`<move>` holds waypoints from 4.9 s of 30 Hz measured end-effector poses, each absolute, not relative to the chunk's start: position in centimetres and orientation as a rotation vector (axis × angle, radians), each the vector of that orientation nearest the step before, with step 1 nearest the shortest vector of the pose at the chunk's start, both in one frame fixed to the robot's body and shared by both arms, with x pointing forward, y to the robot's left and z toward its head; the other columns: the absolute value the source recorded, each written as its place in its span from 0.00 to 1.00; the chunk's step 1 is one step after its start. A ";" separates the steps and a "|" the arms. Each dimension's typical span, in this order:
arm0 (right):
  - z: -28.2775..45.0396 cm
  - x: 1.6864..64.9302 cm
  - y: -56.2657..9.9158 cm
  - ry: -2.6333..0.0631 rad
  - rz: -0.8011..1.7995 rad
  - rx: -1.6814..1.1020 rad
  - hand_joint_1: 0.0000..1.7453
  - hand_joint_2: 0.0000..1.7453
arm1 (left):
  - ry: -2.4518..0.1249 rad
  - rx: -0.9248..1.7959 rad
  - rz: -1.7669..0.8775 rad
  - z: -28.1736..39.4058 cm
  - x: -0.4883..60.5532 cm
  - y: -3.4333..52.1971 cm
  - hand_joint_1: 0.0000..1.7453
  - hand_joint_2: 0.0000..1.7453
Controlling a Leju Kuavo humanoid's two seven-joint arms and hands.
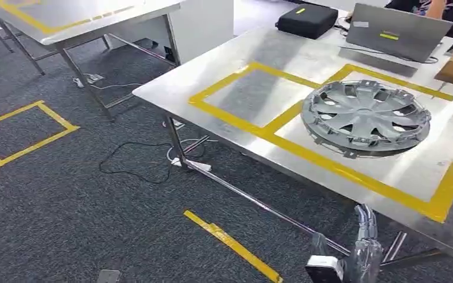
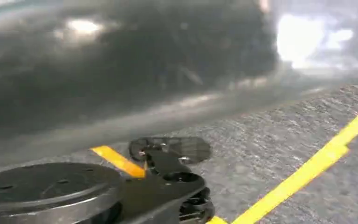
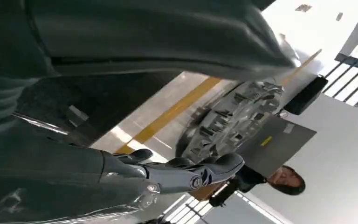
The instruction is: Take the parts from the cabinet and place them on the table.
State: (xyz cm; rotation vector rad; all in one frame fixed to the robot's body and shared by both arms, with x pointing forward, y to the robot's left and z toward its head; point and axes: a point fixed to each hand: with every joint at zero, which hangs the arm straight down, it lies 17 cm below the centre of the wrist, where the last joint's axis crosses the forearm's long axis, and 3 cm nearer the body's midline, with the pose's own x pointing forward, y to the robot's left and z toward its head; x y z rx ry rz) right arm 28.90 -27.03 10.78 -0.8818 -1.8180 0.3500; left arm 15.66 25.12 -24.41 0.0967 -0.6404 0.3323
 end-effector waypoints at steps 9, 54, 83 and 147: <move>7.7 29.5 -27.1 -1.737 0.365 -0.861 0.00 0.00 | -0.649 0.086 0.326 -24.3 15.9 24.8 0.00 0.00; -26.5 11.5 -29.0 -0.422 0.174 -0.358 0.00 0.00 | -0.570 0.122 0.293 -25.2 13.8 24.7 0.00 0.00; -26.4 11.9 -27.2 -0.457 0.207 -0.306 0.00 0.00 | -0.566 0.106 0.289 -25.0 14.0 22.8 0.00 0.00; -25.6 15.3 -25.2 -0.517 0.279 -0.282 0.00 0.00 | -0.647 0.099 0.429 -24.2 15.6 24.7 0.00 0.00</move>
